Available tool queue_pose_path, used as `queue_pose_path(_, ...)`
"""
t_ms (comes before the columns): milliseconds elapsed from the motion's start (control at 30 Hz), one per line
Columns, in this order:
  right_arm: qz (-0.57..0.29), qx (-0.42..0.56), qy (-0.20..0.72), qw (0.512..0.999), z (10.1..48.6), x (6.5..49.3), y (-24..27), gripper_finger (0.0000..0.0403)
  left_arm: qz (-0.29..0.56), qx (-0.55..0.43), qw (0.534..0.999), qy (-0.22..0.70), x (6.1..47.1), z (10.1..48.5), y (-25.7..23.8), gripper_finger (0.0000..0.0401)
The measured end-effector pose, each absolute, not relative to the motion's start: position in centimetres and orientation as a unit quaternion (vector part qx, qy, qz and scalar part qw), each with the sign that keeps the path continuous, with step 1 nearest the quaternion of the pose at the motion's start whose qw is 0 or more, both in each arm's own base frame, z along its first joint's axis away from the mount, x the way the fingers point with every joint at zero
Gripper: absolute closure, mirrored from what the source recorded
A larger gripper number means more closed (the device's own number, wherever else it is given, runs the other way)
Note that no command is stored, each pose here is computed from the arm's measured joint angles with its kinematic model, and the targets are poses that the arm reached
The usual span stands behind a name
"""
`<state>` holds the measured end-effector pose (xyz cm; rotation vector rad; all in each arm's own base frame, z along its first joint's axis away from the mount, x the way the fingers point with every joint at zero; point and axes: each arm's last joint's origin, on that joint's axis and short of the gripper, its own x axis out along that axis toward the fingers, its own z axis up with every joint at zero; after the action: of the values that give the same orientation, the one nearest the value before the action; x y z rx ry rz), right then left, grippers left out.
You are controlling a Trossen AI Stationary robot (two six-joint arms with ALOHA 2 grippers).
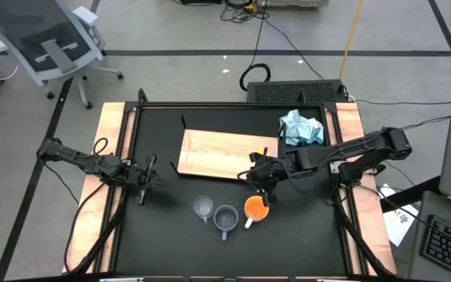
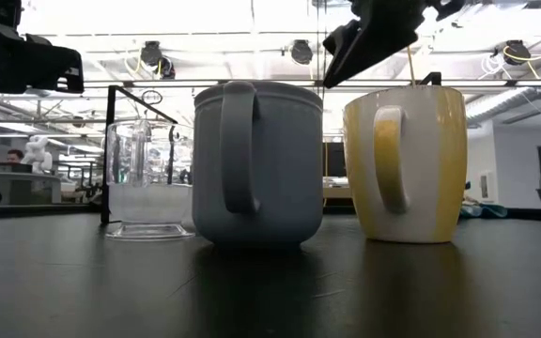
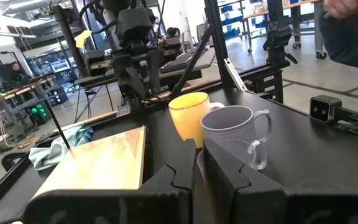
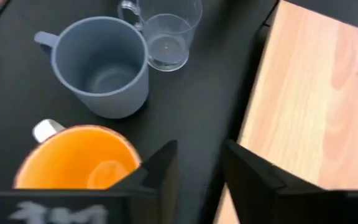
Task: Stack small to large cups/mugs on shelf
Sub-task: Put the yellow mug on the shelf
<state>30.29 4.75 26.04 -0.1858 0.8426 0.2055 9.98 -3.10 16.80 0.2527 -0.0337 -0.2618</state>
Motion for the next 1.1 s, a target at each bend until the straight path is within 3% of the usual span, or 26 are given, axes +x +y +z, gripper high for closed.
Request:
queue_pose_path(200, 0.088, -0.057, 0.421, 0.901, 25.9, 30.0, 5.0, 0.0193, -0.130, 0.126, 0.983, -0.017, 10.0, 16.8, -3.1, 0.0368)
queue_pose_path(367, 0.082, -0.045, 0.431, 0.898, 25.8, 29.9, 5.0, 0.0166, -0.130, 0.126, 0.983, -0.017, 10.0, 16.8, -3.1, 0.0368)
queue_pose_path(1100, 0.111, -0.042, 0.460, 0.880, 23.8, 29.7, 8.1, 0.0167, -0.130, 0.126, 0.983, -0.017, 10.0, 16.8, -3.1, 0.0368)
